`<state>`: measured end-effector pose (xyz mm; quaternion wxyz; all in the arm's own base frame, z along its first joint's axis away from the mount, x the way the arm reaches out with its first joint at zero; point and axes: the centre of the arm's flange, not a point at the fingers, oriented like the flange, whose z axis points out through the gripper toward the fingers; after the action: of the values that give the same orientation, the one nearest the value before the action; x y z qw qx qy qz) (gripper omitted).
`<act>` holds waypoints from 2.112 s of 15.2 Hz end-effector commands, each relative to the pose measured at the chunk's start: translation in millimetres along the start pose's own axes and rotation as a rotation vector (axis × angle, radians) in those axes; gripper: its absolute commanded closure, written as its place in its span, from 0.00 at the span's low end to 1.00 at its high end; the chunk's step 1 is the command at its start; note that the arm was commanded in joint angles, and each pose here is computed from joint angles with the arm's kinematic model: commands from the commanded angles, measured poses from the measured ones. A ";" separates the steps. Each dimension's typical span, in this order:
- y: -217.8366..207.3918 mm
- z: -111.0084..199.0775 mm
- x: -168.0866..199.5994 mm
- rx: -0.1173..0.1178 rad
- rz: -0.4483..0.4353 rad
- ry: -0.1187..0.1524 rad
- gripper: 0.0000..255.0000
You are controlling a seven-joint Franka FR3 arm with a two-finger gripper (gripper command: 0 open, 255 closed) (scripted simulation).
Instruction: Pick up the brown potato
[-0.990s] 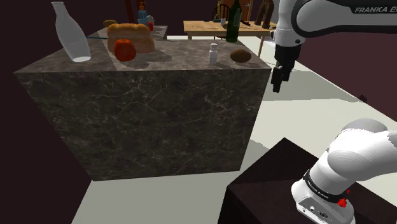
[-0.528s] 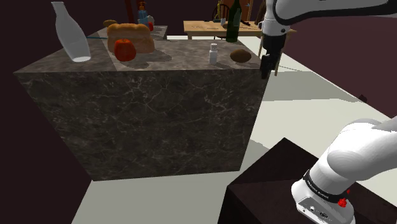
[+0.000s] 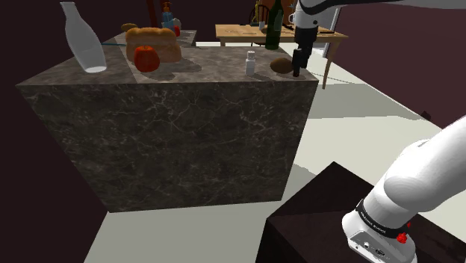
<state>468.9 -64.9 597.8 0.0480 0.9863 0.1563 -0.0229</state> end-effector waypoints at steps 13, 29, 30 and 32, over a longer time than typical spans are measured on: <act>77.8 -10.3 109.8 0.026 -0.102 0.055 0.00; 75.7 13.8 111.3 0.026 -0.102 0.055 1.00; 76.1 8.5 110.9 0.026 -0.102 0.055 1.00; 77.1 -2.0 110.3 0.026 -0.102 0.055 1.00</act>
<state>597.2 -103.6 594.5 0.0296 0.9778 0.2075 0.0001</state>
